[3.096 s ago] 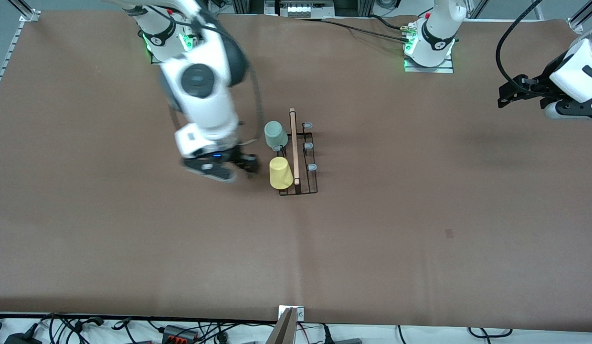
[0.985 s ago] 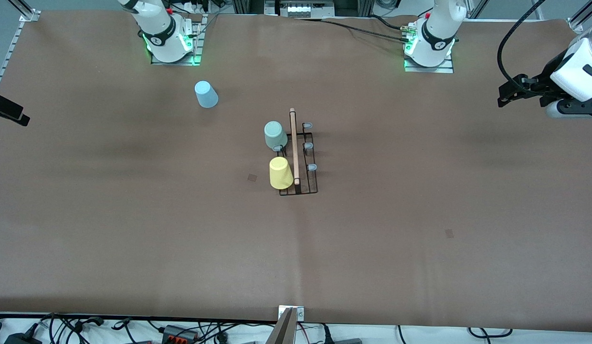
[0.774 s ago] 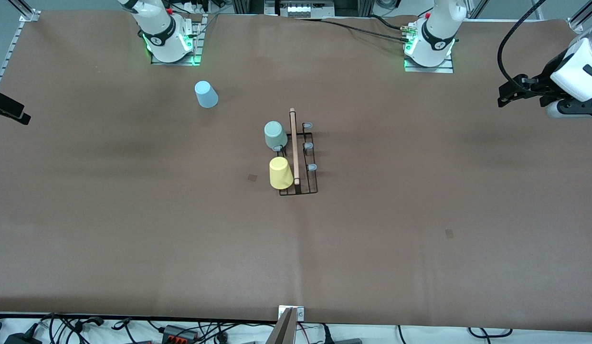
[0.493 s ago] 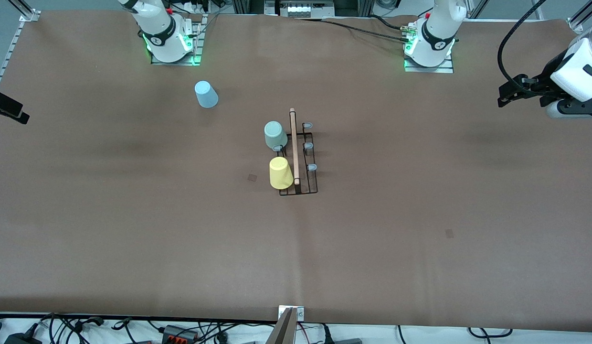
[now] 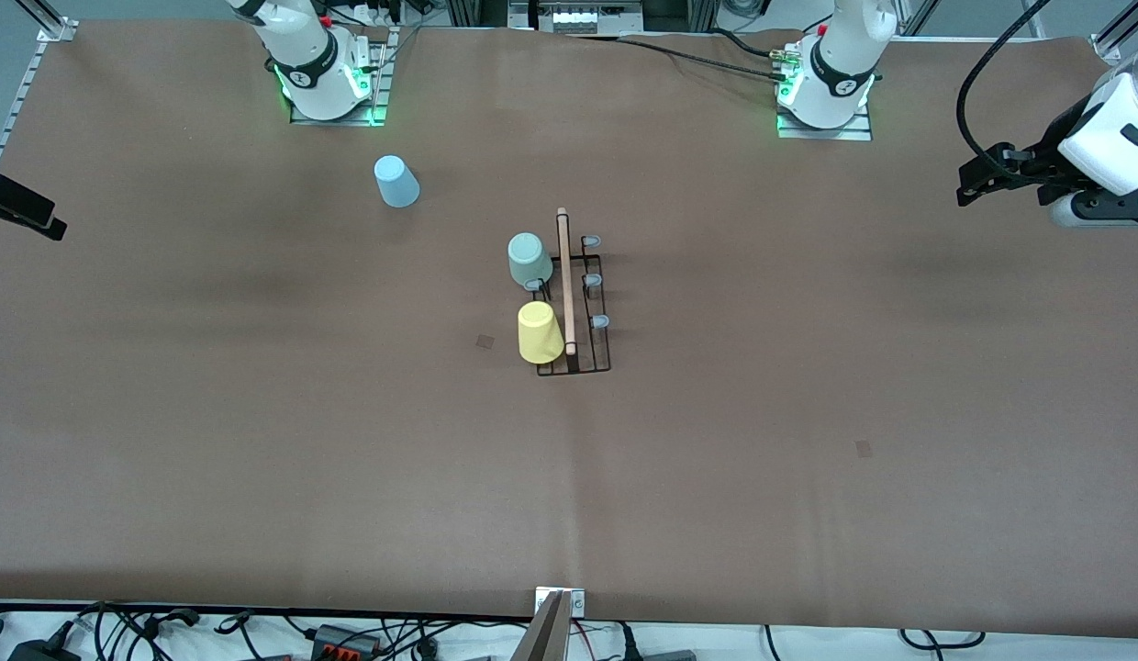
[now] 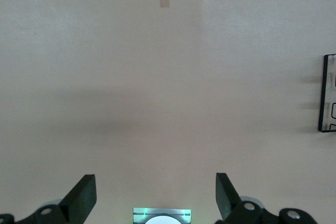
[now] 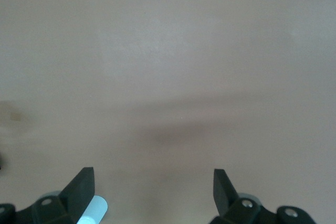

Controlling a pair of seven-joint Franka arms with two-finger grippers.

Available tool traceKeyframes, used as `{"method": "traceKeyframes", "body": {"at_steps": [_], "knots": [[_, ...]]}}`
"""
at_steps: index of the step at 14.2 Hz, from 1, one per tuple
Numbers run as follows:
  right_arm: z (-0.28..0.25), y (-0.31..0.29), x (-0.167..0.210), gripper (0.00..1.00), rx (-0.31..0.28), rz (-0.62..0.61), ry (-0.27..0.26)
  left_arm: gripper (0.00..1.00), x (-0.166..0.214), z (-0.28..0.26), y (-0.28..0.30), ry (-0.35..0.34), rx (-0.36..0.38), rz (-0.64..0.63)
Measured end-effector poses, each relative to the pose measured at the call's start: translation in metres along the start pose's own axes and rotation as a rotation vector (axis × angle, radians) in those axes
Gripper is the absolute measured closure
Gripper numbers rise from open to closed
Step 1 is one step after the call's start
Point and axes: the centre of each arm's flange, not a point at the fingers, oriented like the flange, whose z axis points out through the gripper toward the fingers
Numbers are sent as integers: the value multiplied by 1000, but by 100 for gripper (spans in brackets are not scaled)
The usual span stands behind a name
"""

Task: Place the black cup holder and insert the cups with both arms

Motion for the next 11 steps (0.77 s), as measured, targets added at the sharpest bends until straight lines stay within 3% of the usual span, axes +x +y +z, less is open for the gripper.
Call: {"method": "traceKeyframes", "body": {"at_steps": [11], "knots": [[0, -6, 0, 0, 6, 76, 0, 0, 0, 0, 0, 0, 0, -1]]}}
